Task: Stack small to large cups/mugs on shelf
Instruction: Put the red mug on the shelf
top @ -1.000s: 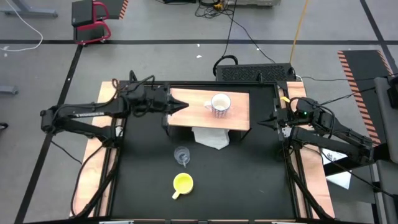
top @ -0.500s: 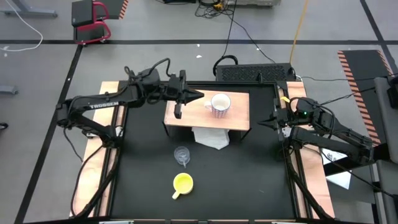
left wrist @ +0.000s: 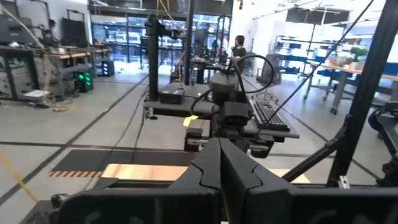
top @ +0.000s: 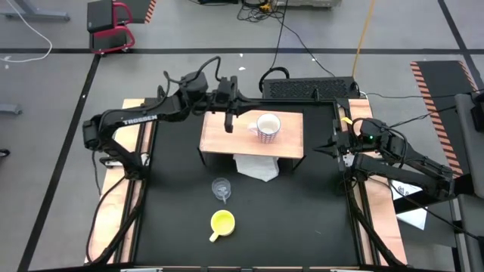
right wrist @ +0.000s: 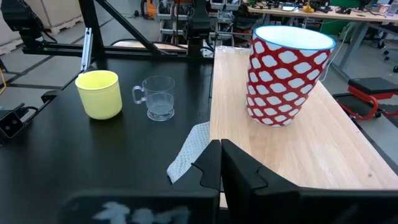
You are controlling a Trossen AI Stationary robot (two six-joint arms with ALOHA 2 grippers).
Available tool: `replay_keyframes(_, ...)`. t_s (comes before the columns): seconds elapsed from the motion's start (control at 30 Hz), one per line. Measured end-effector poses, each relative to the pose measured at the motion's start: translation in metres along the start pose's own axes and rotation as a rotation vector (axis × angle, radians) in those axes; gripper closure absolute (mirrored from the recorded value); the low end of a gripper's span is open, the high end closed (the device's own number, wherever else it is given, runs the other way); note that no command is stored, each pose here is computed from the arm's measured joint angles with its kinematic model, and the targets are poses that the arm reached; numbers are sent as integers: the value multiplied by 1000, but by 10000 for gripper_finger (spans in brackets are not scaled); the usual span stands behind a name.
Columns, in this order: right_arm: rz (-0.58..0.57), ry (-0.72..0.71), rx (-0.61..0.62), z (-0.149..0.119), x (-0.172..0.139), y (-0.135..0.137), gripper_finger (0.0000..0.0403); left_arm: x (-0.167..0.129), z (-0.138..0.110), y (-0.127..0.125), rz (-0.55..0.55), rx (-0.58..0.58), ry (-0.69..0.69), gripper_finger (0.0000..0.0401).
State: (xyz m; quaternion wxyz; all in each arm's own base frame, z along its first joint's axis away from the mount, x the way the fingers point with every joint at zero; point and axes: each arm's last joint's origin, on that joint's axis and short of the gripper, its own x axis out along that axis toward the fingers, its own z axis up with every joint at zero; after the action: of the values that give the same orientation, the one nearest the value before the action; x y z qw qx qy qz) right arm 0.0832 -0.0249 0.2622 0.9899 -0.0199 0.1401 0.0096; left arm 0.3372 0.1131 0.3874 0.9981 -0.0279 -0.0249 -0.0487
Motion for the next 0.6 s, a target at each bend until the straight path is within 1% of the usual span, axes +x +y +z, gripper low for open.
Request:
replay_keyframes(0.3,0,0,4,0,0,0,403,40,-7,12,-66,10,13,401)
replay_keyframes(0.6,0,7,13,-1,0,0,403,64,2,26,-101,-13,7,401)
